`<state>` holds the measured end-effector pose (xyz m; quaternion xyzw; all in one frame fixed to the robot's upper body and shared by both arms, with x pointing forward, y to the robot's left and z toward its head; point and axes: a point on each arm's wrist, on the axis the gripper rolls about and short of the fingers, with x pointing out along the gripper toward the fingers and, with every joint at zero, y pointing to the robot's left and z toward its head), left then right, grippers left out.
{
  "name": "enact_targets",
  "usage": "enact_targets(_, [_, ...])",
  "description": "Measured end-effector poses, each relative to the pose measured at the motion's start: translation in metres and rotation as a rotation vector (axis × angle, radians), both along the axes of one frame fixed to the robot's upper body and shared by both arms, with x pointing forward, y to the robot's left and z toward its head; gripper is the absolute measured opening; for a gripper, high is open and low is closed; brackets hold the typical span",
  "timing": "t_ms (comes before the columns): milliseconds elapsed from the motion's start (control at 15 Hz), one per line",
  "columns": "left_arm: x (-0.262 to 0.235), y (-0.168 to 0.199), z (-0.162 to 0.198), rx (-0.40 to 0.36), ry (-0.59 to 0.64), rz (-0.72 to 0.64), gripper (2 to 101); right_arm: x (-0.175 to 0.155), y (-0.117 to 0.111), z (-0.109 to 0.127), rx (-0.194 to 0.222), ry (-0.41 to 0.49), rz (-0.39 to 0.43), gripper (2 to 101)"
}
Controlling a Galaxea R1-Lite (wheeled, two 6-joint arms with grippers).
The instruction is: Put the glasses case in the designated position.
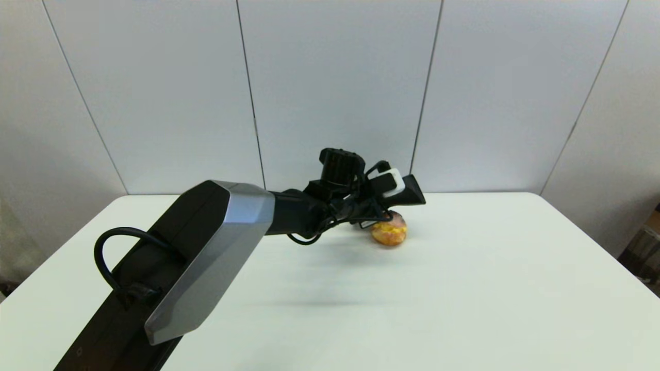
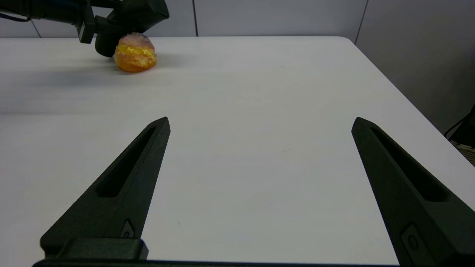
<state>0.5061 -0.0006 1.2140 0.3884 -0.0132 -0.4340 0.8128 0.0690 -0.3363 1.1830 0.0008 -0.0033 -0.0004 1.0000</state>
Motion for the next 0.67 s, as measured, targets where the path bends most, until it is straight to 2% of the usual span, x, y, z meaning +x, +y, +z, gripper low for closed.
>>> enact_targets(133, [-0.0001,-0.0002,0.0,0.0,0.0,-0.001,43.4,0.0,0.0,0.0,0.0,0.0,0.001,97.1])
enact_targets(200, [-0.0002,-0.0002,0.0003,-0.001,0.0,-0.001,46.6,0.0,0.0,0.0,0.0,0.0,0.001,97.1])
enact_targets(467, [0.0,0.0,0.0007,-0.003,-0.001,0.0,67.2,0.0,0.0,0.0,0.0,0.0,0.0,97.1])
enact_targets(667, [-0.0002,0.0001,0.0015,-0.004,-0.002,-0.001,76.6,0.0,0.0,0.0,0.0,0.0,0.0,97.1])
